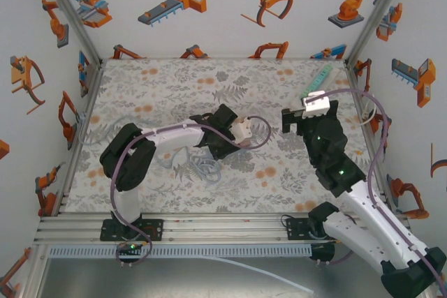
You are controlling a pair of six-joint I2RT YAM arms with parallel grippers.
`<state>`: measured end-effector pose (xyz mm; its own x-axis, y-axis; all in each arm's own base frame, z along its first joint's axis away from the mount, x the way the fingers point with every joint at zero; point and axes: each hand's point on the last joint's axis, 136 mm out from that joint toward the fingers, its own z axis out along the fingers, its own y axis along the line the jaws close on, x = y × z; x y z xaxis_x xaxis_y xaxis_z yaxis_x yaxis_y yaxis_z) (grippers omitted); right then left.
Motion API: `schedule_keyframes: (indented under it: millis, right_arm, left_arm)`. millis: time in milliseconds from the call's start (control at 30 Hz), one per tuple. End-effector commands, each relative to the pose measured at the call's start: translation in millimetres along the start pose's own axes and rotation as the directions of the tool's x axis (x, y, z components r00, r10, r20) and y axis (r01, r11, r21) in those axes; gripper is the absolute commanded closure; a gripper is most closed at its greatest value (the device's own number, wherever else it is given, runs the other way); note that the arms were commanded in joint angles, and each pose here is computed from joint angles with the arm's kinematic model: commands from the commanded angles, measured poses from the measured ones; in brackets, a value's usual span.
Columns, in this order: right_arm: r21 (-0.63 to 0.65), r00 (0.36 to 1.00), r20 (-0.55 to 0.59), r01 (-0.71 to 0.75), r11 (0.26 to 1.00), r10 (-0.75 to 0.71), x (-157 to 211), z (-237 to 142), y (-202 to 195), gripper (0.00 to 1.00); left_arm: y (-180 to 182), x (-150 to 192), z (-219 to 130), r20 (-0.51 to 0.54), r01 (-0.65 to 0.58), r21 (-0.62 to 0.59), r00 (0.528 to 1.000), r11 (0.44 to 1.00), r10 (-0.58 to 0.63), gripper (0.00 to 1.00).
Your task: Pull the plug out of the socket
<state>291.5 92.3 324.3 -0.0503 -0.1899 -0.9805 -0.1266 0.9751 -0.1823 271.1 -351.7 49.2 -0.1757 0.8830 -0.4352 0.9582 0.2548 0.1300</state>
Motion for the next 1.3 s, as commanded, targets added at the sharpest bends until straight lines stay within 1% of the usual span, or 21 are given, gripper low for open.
schedule_keyframes:
  millis: [0,167,300,433,500,600,667,733,800,833,867,900,933,967,1000,1067,1100,1133,1167,1233,1267]
  right_arm:
    - [0.027,1.0,0.018,0.01,1.0,-0.011,-7.9,-2.0,-6.8,0.0]
    - [0.003,0.999,0.032,0.035,0.999,-0.035,-13.8,-1.1,-2.7,0.0]
    - [-0.062,0.991,0.067,0.117,0.991,-0.112,-24.2,2.4,10.2,0.0]
    - [-0.098,0.982,0.066,0.181,0.979,-0.175,-36.4,9.4,15.8,0.0]
    - [-0.119,0.979,0.076,0.199,0.973,-0.191,-43.1,12.0,19.5,0.0]
    - [-0.151,0.973,0.088,0.223,0.963,-0.212,-49.2,18.2,23.3,0.0]
    - [-0.199,0.969,0.084,0.245,0.949,-0.232,-50.0,25.6,27.3,0.01]
    - [-0.266,0.964,0.078,0.266,0.926,-0.255,-48.7,32.6,33.9,0.01]
    - [-0.342,0.953,0.072,0.302,0.89,-0.296,-46.1,37.8,43.0,0.01]
    - [-0.388,0.942,0.063,0.328,0.862,-0.33,-40.6,41.5,49.2,0.01]
    - [-0.419,0.929,0.056,0.354,0.836,-0.365,-37.0,45.7,53.2,0.01]
    - [-0.443,0.915,0.05,0.379,0.812,-0.4,-32.5,49.8,56.3,0.01]
    - [-0.473,0.896,0.048,0.409,0.78,-0.441,-27.5,53.7,59.6,0.01]
    - [-0.524,0.878,0.042,0.425,0.738,-0.476,-19.4,55.1,64.6,0.01]
    - [-0.586,0.866,0.046,0.427,0.689,-0.498,-12.6,52.8,71.8,0.01]
    - [-0.732,0.832,0.097,0.432,0.527,-0.547,3.1,38.4,92.7,0.01]
    - [-0.776,0.818,0.118,0.43,0.462,-0.562,9.2,32.3,99.4,0.02]
    - [-0.816,0.803,0.141,0.425,0.391,-0.579,16.4,26.3,105.7,0.03]
    - [-0.841,0.793,0.153,0.418,0.345,-0.589,20.7,23.1,109.2,0.03]
    - [-0.874,0.787,0.131,0.379,0.304,-0.603,33.2,25.7,113.8,0.05]
    - [-0.893,0.779,0.132,0.362,0.267,-0.613,41.1,25.1,116.8,0.07]
  left_arm:
    - [3.1,-20.2,-17.2,0.081,-0.044,-0.031,0.996,0.999,0.046,0.47]
    - [3.9,-25.0,-23.5,0.108,-0.042,-0.043,0.993,0.998,0.046,0.29]
    - [3.6,-29.1,-31.2,0.143,-0.034,-0.05,0.989,0.998,0.041,0.2]
    - [7.8,-44.6,-56.7,0.248,0.024,-0.084,0.969,0.996,-0.002,0.06]
    - [12.2,-48.0,-72.3,0.274,0.071,-0.101,0.961,0.992,-0.041,0.01]
    - [18.7,-54.7,-101.3,0.366,0.175,-0.121,0.923,0.977,-0.12,0.01]
    - [27.9,-57.0,-126.5,0.458,0.287,-0.142,0.867,0.947,-0.194,0.02]
    - [45.5,-52.1,-153.4,0.545,0.437,-0.163,0.787,0.885,-0.288,0.03]
    - [62.2,-40.5,-177.2,0.627,0.597,-0.134,0.669,0.791,-0.399,0.03]
    - [71.0,-31.2,-186.8,0.665,0.679,-0.106,0.592,0.726,-0.456,0.03]
    - [79.4,-18.7,-193.5,0.688,0.761,-0.063,0.501,0.645,-0.524,0.03]
    - [84.9,-7.9,-196.9,0.696,0.818,-0.026,0.428,0.575,-0.577,0.03]
    - [89.5,2.9,-197.7,0.694,0.862,0.016,0.355,0.506,-0.627,0.03]
    - [91.4,11.4,-196.1,0.681,0.891,0.047,0.302,0.452,-0.667,0.03]
    - [92.3,16.7,-193.7,0.668,0.908,0.06,0.272,0.414,-0.693,0.03]
    - [93.4,28.3,-186.0,0.628,0.943,0.051,0.225,0.328,-0.745,0.03]
    - [93.9,33.8,-182.0,0.608,0.958,0.038,0.204,0.284,-0.767,0.03]
    - [93.9,42.2,-177.0,0.582,0.975,0.017,0.172,0.223,-0.795,0.03]
    - [92.8,49.2,-170.8,0.551,0.985,-0.003,0.146,0.173,-0.822,0.03]
    - [88.9,56.5,-158.3,0.493,0.992,-0.023,0.12,0.125,-0.862,0.0]
    - [86.1,58.8,-150.2,0.465,0.993,-0.021,0.109,0.112,-0.879,0.0]
